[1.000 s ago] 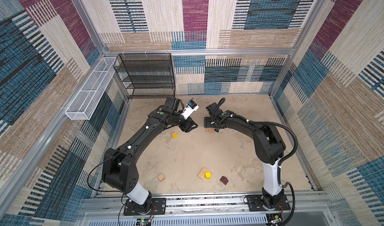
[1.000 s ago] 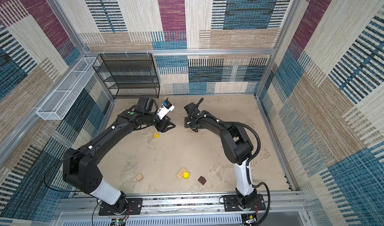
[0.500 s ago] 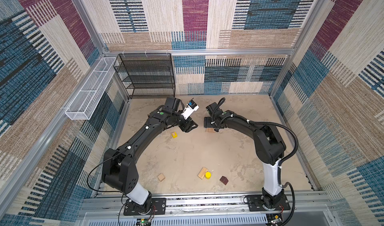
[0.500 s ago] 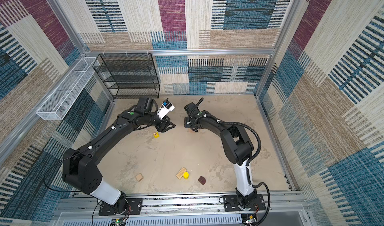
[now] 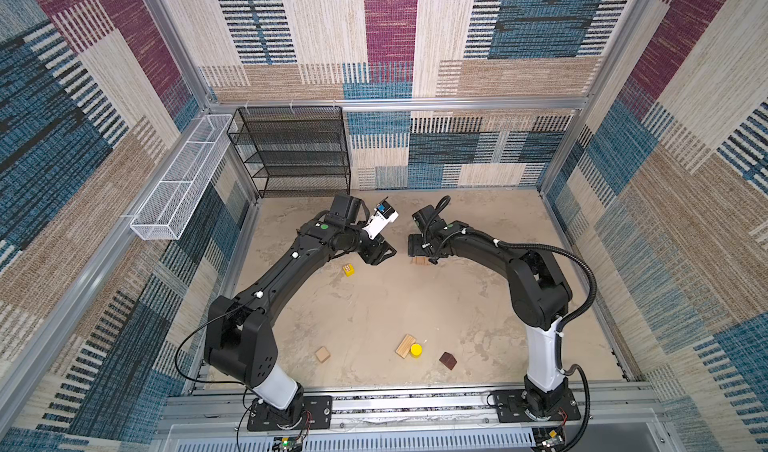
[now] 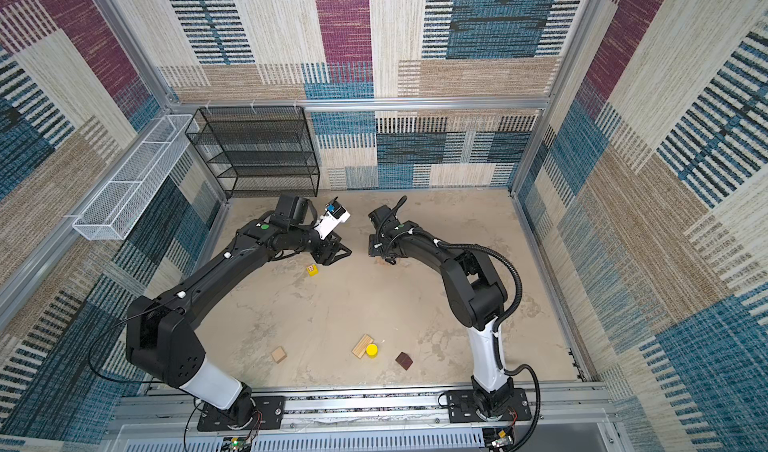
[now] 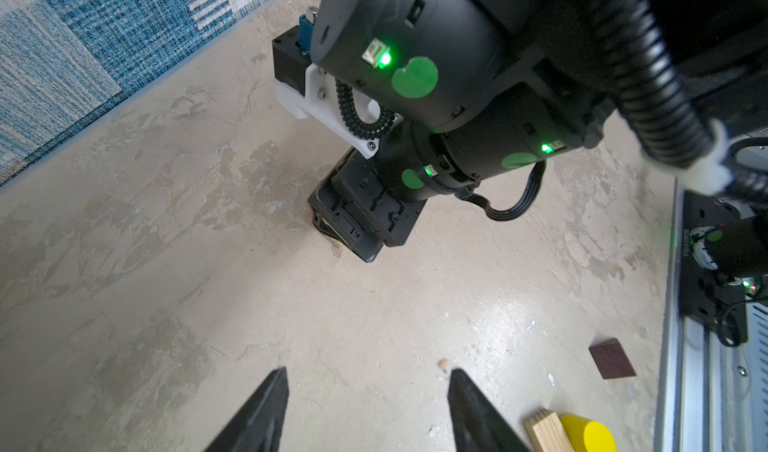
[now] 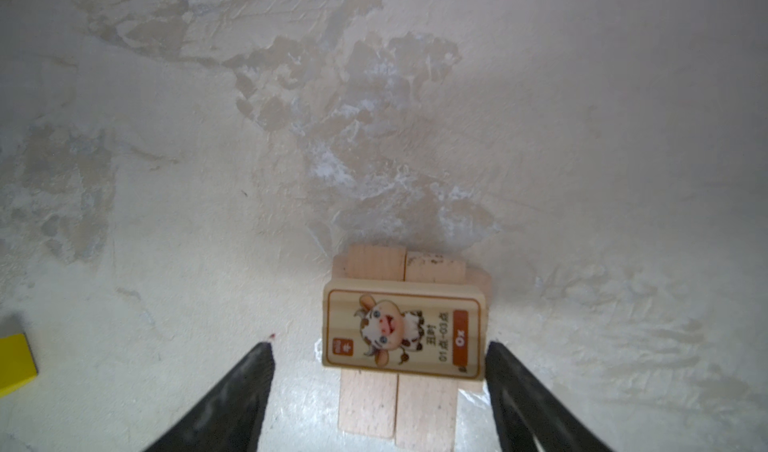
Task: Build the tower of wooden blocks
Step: 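Open the right gripper to release the cow block on the stack, then swing the right gripper toward the loose blocks while the left gripper moves nearer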
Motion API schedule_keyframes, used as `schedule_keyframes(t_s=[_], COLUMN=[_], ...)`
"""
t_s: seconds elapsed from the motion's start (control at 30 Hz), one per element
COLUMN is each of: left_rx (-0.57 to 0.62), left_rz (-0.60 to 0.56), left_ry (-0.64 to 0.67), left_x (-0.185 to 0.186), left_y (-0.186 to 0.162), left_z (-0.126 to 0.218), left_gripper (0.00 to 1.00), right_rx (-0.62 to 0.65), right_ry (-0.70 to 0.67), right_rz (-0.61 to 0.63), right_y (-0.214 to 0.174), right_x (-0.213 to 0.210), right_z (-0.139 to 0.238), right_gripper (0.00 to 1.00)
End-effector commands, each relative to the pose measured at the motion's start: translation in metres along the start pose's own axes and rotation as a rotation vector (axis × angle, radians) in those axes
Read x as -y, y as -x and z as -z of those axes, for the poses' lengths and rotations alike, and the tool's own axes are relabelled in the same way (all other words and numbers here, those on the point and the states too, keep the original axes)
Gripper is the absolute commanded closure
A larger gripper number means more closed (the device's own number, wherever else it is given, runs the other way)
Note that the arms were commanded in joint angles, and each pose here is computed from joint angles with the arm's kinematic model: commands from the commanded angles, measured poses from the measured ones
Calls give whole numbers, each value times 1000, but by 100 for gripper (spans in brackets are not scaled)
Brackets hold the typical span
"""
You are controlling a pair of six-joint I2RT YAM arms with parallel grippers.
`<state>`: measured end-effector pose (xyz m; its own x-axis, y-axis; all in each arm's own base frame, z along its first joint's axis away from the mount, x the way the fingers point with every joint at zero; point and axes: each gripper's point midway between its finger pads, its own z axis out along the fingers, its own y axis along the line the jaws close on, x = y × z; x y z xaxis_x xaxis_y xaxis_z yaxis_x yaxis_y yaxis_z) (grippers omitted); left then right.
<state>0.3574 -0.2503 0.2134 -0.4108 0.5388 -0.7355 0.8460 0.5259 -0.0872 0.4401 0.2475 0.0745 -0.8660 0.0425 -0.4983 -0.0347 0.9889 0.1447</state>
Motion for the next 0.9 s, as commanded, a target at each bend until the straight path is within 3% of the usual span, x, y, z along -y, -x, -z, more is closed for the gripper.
schedule_keyframes(t_s=[0.0,0.43,0.87], left_rx=[-9,-26,-26], left_rz=[-7,-6,3], left_ry=[-1,7,77], left_x=[0,-1,-11], left_y=[-3,-6,-1], left_z=[-1,-4,3], left_gripper=[34,34,35], right_rx=[7,25,68], right_ry=[13,-14,15], right_rz=[1,4,-6], right_y=[3,7,17], right_x=[-3,2,-1], right_z=[2,7,38], right_gripper=[18,17,13])
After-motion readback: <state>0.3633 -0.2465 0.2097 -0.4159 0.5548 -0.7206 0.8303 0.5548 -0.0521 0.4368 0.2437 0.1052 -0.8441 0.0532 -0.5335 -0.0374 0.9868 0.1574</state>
